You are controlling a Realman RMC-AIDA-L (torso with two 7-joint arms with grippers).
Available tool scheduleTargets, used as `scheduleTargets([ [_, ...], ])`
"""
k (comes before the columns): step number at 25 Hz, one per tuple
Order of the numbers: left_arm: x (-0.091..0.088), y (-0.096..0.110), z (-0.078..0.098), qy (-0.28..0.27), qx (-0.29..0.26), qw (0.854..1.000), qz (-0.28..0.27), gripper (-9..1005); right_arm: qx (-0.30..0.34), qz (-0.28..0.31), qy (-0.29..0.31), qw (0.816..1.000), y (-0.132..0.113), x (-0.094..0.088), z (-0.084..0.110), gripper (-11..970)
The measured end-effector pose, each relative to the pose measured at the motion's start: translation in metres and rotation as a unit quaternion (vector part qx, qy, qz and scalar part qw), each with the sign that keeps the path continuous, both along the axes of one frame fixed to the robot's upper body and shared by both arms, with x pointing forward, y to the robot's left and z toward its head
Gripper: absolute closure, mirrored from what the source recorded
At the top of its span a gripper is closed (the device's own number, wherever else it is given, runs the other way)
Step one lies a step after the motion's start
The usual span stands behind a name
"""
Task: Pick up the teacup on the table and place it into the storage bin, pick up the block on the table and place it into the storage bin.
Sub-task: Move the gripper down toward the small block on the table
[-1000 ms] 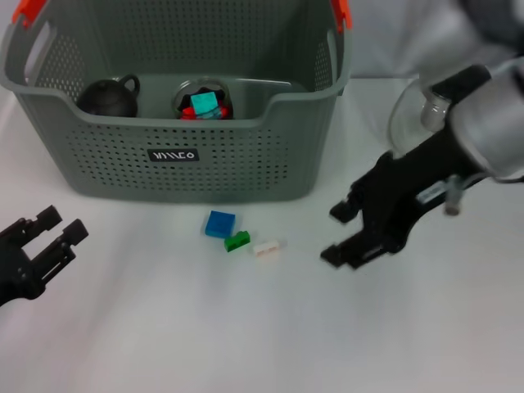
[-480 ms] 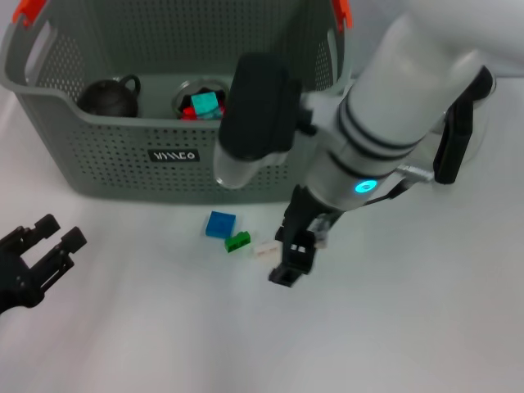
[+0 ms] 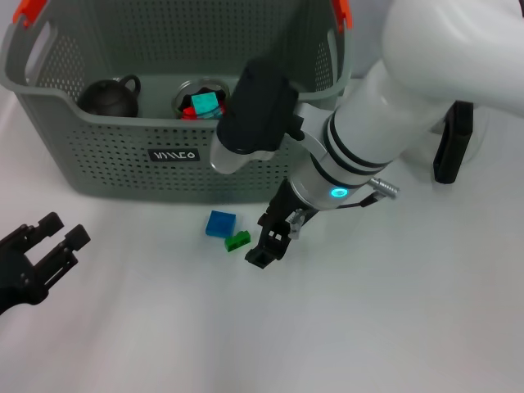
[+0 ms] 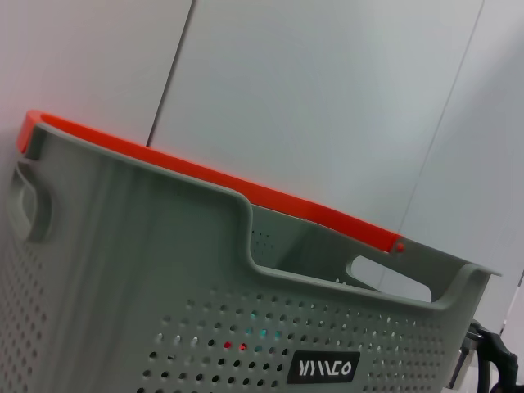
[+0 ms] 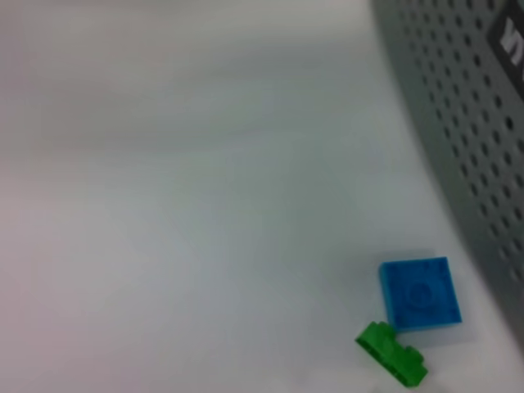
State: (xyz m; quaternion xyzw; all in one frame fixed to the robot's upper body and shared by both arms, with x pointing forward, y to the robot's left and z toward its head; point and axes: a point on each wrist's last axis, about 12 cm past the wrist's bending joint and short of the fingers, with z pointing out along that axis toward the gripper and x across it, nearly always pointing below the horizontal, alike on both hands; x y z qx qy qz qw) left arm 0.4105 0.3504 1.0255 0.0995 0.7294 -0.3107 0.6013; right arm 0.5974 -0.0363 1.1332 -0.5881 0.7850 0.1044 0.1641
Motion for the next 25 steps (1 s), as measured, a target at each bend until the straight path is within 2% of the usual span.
scheduleTargets([
  [4, 0.0, 0.0, 0.0, 0.001, 0.0, 1.0, 0.0, 467, 0.016, -0.023, 0.003, 1.0, -0.004, 0.003, -0.011, 352],
  [12, 0.0, 0.0, 0.0, 0.001, 0.0, 1.0, 0.0, 467, 0.011, -0.025, -0.007, 1.0, -0.007, 0.002, -0.025, 352],
  [25, -0.001, 0.0, -0.002, 0.005, 0.001, 1.0, 0.003, 467, 0.019, -0.035, 0.016, 0.999, -0.011, 0.0, -0.031, 353],
])
